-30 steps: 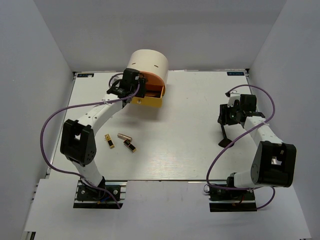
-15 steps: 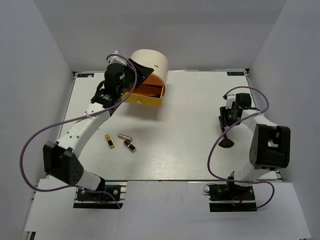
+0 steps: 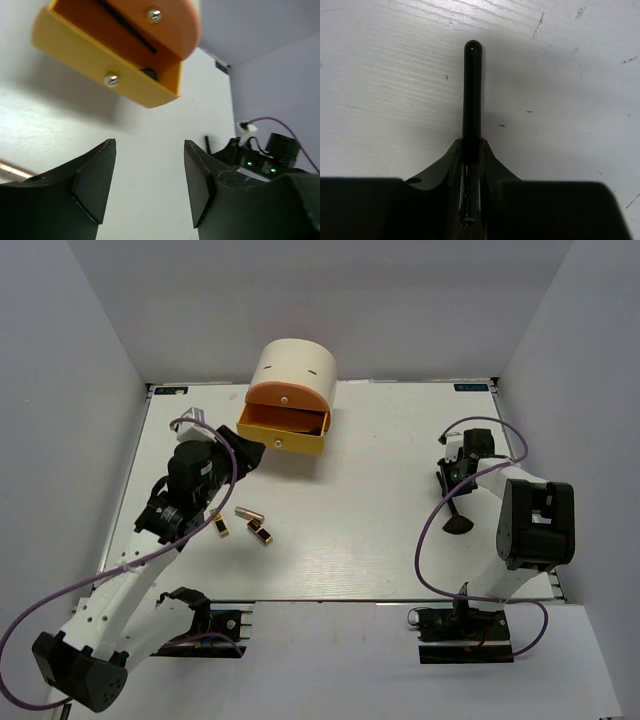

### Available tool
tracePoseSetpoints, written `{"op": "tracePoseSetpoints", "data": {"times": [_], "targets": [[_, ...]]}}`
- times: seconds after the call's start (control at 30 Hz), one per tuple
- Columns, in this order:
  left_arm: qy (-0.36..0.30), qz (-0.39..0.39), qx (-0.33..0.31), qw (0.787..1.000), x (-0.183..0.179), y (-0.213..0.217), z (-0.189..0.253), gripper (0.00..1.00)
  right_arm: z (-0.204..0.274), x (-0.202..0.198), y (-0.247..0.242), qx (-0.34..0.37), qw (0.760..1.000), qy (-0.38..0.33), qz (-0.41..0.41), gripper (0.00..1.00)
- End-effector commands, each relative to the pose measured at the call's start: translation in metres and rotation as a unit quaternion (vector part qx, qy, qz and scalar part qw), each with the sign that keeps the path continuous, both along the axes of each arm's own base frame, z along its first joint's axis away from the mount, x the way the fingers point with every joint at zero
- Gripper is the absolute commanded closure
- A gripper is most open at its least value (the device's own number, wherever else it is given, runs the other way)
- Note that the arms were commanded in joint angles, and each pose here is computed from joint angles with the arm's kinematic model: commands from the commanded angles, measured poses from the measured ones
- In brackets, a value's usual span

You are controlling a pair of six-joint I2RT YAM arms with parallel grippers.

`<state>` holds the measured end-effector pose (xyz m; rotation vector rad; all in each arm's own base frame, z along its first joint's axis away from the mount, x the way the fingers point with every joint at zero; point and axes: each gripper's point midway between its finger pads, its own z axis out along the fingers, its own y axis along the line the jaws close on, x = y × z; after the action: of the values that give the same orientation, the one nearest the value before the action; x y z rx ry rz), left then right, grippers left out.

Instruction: Organize the makeup

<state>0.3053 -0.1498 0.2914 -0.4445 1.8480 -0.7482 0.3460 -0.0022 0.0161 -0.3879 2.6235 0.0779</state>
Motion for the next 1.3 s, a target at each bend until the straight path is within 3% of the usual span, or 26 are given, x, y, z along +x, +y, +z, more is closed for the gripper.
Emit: {"op": "tracePoseSetpoints", "data": {"times": [0.0,0.13,0.27,0.4,0.53,0.77,0.83,0.87,1.1,1.2,1.27], "targets": [[0.037,0.044,0.028,0.998,-0.013,0.024,-0.033,0.33,-0.011,-0.006,0.0,-0.015,1.0,0.014,0.02,0.91],[0.091,0.06,0.026,0.994,-0.025,0.031,-0.073,0.33,0.007,0.002,0.013,0.012,0.998,-0.004,0.061,1.0],[0.119,0.078,0.02,0.99,-0.034,0.037,-0.097,0.32,0.071,0.029,0.051,0.089,0.98,-0.075,0.163,1.0],[0.141,0.109,0.028,0.984,-0.039,0.048,-0.114,0.31,0.145,0.033,0.111,0.19,0.914,-0.157,0.321,1.0],[0.162,0.127,0.04,0.978,-0.045,0.056,-0.124,0.31,0.201,0.035,0.168,0.206,0.834,-0.23,0.457,1.0],[0.191,0.157,0.05,0.968,-0.057,0.069,-0.137,0.3,0.285,0.047,0.262,0.239,0.713,-0.328,0.572,1.0],[0.19,0.164,0.051,0.967,-0.058,0.072,-0.136,0.3,0.301,0.053,0.281,0.243,0.697,-0.348,0.578,1.0],[0.196,0.169,0.053,0.965,-0.06,0.074,-0.138,0.3,0.313,0.049,0.304,0.244,0.674,-0.37,0.591,1.0],[0.219,0.191,0.058,0.955,-0.069,0.083,-0.145,0.29,0.337,0.042,0.382,0.258,0.603,-0.436,0.616,1.0],[0.226,0.193,0.055,0.953,-0.073,0.082,-0.149,0.29,0.341,0.046,0.403,0.252,0.592,-0.465,0.607,1.0],[0.227,0.197,0.049,0.953,-0.074,0.083,-0.15,0.29,0.339,0.054,0.411,0.253,0.602,-0.472,0.593,1.0]]}}
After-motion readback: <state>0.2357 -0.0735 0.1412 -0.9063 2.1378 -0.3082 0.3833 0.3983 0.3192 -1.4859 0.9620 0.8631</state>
